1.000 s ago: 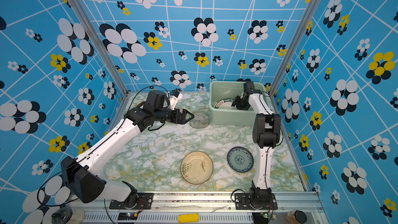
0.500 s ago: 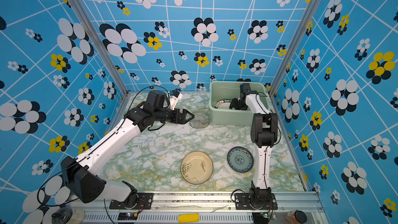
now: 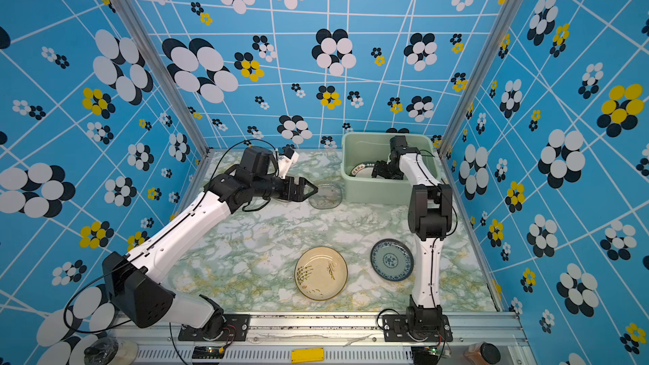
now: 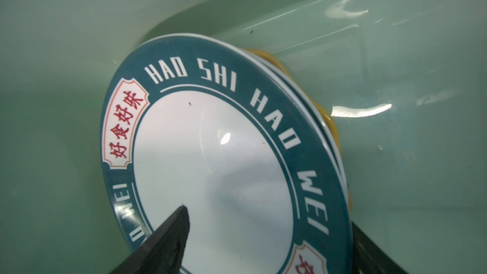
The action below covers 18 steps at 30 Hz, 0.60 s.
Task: Place the plates into the plastic bin on the countertop
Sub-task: Place the plate in the plastic bin.
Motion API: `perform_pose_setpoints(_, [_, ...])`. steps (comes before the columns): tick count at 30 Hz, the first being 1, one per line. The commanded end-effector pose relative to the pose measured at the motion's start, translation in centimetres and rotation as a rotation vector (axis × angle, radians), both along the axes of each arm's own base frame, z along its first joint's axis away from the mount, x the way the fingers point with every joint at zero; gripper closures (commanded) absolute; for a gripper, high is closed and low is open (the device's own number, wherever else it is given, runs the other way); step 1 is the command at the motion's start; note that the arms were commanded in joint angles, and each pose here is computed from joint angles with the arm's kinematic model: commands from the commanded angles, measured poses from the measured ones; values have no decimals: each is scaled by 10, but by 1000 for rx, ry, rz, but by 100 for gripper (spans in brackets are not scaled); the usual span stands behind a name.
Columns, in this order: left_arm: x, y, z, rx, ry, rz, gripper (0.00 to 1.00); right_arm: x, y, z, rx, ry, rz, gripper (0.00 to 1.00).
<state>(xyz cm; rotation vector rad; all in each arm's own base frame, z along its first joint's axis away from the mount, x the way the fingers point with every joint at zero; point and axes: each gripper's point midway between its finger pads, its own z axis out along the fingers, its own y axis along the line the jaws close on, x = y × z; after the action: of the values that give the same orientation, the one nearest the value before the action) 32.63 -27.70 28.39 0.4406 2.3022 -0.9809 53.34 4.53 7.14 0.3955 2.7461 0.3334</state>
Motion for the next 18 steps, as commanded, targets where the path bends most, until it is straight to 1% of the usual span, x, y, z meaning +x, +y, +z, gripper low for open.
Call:
perform_pose_setpoints(1, [0, -3, 10, -11, -13, -18, 1, -6, -3, 4, -32, 21, 15, 8])
perform_pose_setpoints(4, [-1, -3, 11, -12, -14, -17, 1, -6, -5, 6, -38, 18, 14, 7])
perform_pose_setpoints(6, [-1, -2, 11, -11, -14, -14, 1, -5, -6, 9, -45, 15, 11, 1])
perform_pose_setpoints(14, [1, 0, 15, -4, -38, -10, 1, -2, -6, 24, -47, -20, 11, 1])
perform_pose_setpoints(18, [3, 1, 19, -1, -57, -6, 1, -2, -13, 45, -91, -46, 6, 1])
